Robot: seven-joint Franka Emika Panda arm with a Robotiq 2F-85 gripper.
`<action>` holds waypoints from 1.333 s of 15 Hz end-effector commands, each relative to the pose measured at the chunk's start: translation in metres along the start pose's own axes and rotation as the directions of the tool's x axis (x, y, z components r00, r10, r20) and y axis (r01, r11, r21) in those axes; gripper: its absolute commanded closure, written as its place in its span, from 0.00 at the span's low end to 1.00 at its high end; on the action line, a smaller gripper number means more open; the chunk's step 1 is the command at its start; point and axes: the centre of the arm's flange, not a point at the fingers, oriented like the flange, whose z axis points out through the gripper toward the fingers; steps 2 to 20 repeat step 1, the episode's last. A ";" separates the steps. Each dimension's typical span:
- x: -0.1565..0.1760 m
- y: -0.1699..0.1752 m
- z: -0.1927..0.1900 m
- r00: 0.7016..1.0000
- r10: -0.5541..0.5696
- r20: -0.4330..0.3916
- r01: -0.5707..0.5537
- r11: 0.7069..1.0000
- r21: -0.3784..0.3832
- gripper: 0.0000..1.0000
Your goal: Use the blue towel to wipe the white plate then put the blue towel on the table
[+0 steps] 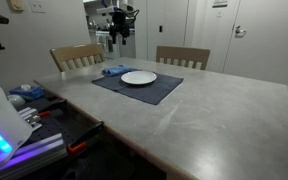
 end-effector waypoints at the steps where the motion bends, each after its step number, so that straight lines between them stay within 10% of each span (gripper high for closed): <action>1: -0.005 0.007 -0.008 0.998 -0.045 0.039 0.045 0.999 0.005 0.00; 20: -0.005 0.007 -0.008 0.998 -0.045 0.039 0.045 0.999 0.005 0.00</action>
